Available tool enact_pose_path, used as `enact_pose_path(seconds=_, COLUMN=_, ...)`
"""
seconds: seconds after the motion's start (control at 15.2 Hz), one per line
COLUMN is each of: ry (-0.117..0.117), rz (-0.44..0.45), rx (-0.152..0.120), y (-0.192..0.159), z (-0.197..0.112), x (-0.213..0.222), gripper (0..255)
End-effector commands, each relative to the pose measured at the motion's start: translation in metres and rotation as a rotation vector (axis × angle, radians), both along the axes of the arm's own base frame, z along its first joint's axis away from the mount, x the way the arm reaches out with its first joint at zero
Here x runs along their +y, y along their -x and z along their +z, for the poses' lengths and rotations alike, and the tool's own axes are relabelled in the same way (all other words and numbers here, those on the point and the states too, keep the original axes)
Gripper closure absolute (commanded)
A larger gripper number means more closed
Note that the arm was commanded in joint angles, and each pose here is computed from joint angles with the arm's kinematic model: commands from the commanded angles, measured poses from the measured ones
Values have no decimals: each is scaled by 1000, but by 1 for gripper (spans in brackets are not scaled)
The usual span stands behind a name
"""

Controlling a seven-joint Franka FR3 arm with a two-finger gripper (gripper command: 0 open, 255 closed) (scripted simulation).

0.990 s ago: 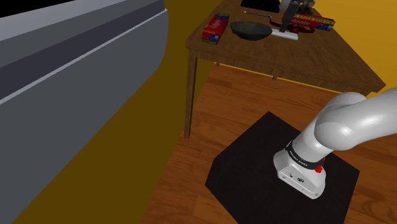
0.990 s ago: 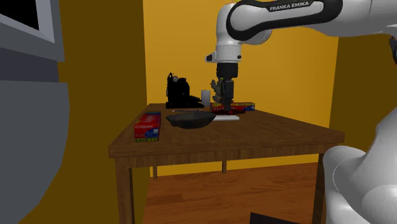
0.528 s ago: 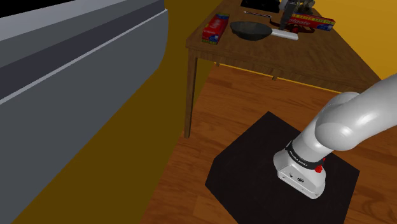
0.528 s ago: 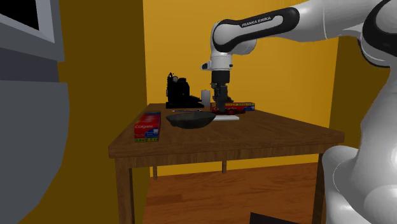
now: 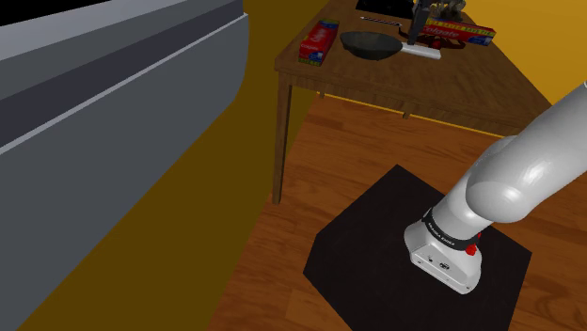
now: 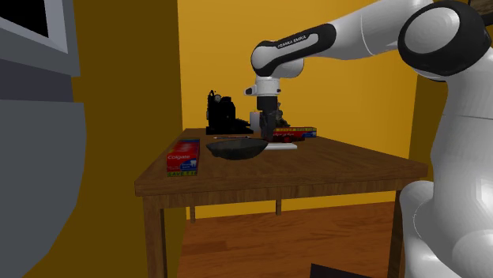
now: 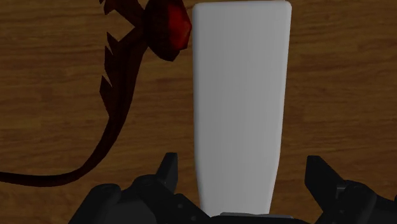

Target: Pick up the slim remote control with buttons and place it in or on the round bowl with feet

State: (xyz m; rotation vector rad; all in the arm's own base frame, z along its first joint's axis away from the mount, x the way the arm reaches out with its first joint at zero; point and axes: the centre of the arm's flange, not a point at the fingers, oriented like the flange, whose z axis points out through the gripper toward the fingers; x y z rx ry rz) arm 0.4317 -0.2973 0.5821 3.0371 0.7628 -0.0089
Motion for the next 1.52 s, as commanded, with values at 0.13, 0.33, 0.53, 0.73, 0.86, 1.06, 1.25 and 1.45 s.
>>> enact_pose_path(seconds=0.13, ry=0, rz=1, rx=0, y=-1, z=-21, x=-1, gripper=0)
enact_pose_path(seconds=0.33, ry=0, rz=1, rx=0, y=-1, z=-24, x=-1, gripper=0)
enact_pose_path(seconds=0.53, ry=0, rz=1, rx=0, y=-1, z=-24, x=-1, gripper=0)
enact_pose_path(seconds=0.73, ry=0, rz=1, rx=0, y=-1, z=-24, x=-1, gripper=0)
enact_pose_path(seconds=0.86, ry=0, rz=1, rx=0, y=-1, z=-24, x=-1, gripper=255)
enact_pose_path(seconds=1.06, ry=0, rz=1, rx=0, y=-1, z=-24, x=-1, gripper=255)
enact_pose_path(seconds=1.25, ry=0, rz=1, rx=0, y=-1, z=-24, x=-1, gripper=255)
enact_pose_path(seconds=1.45, ry=0, rz=1, rx=0, y=-1, z=-19, x=-1, gripper=255)
